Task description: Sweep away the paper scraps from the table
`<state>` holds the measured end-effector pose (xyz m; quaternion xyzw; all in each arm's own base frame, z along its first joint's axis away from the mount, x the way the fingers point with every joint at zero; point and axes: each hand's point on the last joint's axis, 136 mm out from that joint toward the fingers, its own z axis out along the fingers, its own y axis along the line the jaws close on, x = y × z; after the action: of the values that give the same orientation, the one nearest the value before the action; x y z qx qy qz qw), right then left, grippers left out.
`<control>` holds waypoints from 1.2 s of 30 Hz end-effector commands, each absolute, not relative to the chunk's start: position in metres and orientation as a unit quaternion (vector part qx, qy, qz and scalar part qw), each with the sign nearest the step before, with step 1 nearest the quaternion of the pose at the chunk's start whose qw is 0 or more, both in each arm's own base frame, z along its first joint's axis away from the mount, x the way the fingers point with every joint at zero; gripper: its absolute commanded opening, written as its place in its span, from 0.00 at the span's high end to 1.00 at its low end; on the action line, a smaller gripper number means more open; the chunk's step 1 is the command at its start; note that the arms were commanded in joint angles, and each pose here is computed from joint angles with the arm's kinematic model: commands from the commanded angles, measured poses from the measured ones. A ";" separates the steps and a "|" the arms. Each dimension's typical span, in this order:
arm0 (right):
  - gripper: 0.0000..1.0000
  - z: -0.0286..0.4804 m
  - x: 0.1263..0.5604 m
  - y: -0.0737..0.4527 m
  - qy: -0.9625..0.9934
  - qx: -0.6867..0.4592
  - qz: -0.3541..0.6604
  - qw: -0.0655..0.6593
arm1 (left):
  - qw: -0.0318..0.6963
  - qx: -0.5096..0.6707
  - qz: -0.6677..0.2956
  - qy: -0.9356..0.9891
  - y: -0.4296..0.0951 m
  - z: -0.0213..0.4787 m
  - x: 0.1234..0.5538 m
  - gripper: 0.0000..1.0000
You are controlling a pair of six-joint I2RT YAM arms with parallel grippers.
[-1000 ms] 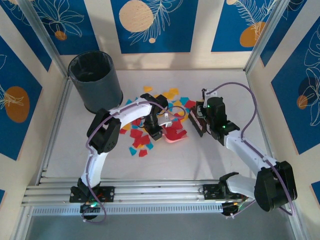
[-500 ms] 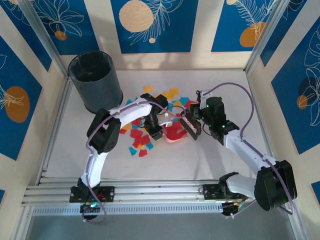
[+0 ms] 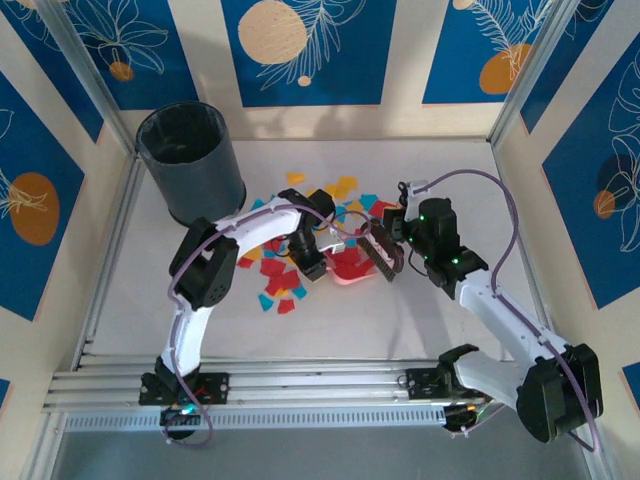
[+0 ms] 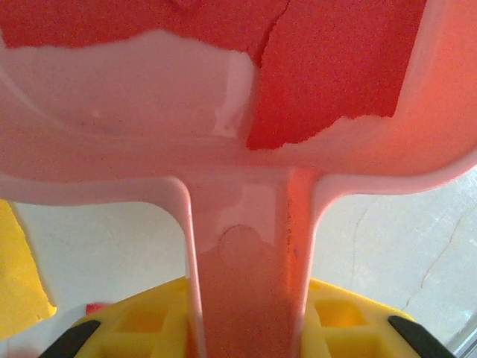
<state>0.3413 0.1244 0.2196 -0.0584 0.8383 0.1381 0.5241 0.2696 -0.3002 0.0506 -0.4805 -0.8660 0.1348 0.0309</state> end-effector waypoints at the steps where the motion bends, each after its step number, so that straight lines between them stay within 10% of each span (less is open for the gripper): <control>1: 1.00 0.247 0.338 0.112 0.819 -0.025 0.131 0.558 | -0.008 -0.489 0.154 -0.859 -0.302 0.076 0.268 1.00; 36: 1.00 0.248 0.320 0.087 0.824 -0.004 0.110 0.555 | -0.250 -0.351 0.249 -0.867 -0.285 0.215 0.327 1.00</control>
<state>0.3188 0.0811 0.2412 0.0017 0.8322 0.0884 0.5475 0.3150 -0.2851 0.1737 -0.3746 -0.8759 0.2309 -0.1979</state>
